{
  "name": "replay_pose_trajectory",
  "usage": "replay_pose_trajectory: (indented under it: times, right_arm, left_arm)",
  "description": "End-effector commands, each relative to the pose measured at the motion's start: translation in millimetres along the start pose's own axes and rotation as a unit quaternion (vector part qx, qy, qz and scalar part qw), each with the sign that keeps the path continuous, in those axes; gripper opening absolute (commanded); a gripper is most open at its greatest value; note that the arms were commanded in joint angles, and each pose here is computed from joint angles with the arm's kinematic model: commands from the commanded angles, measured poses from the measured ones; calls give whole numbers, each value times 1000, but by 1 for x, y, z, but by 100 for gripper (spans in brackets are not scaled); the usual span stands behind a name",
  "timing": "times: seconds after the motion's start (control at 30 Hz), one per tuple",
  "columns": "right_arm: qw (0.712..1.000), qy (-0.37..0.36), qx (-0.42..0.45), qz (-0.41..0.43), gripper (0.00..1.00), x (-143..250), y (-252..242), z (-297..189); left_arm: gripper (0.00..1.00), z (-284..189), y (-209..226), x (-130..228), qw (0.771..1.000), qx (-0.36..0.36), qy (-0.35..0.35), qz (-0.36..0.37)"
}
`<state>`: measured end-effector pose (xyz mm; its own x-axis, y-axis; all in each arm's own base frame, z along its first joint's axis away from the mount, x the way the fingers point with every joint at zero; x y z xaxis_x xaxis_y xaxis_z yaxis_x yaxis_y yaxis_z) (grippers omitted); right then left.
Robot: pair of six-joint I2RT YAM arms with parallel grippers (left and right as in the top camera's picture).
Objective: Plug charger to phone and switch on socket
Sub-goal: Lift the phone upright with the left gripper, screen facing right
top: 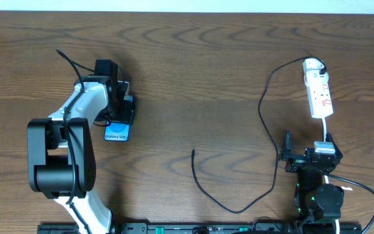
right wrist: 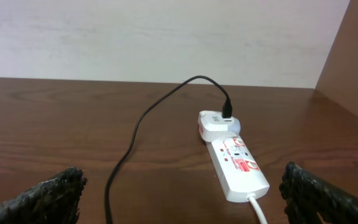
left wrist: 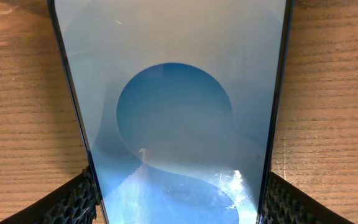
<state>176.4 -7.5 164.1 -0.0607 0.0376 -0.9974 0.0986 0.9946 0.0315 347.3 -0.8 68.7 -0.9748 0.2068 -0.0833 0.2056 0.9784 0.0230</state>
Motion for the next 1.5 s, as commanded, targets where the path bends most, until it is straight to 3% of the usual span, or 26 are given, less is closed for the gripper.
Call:
replay_pose_trajectory:
  times: [0.0, 0.73, 1.13, 1.47]
  right_arm:
    - [1000, -1, -4, -1, 99, 0, 1, 0]
    - [1000, -1, -4, -1, 99, 0, 1, 0]
    - [1000, -1, -4, -1, 99, 0, 1, 0]
    - [1000, -1, -4, -1, 99, 0, 1, 0]
  left_arm:
    - [7, -12, 1, -1, 1000, -11, -15, 4]
    - [7, -43, -2, -9, 998, 0, -67, 5]
    - [7, -72, -37, -20, 975, 175, -135, -2]
    - [7, -95, -63, -32, 924, 342, -165, -55]
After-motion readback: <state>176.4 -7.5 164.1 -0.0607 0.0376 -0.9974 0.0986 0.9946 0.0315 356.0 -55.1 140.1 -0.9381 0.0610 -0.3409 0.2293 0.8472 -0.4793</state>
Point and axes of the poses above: each gripper's point midway between its finger pads, its own z axis out along the fingers, its own y axis along the line the jaws close on, x = y × z, the point moved 7 cm from there along -z, back along the fingers, and after that the axes turned 5 degrees about z, right-handed, at the moved point
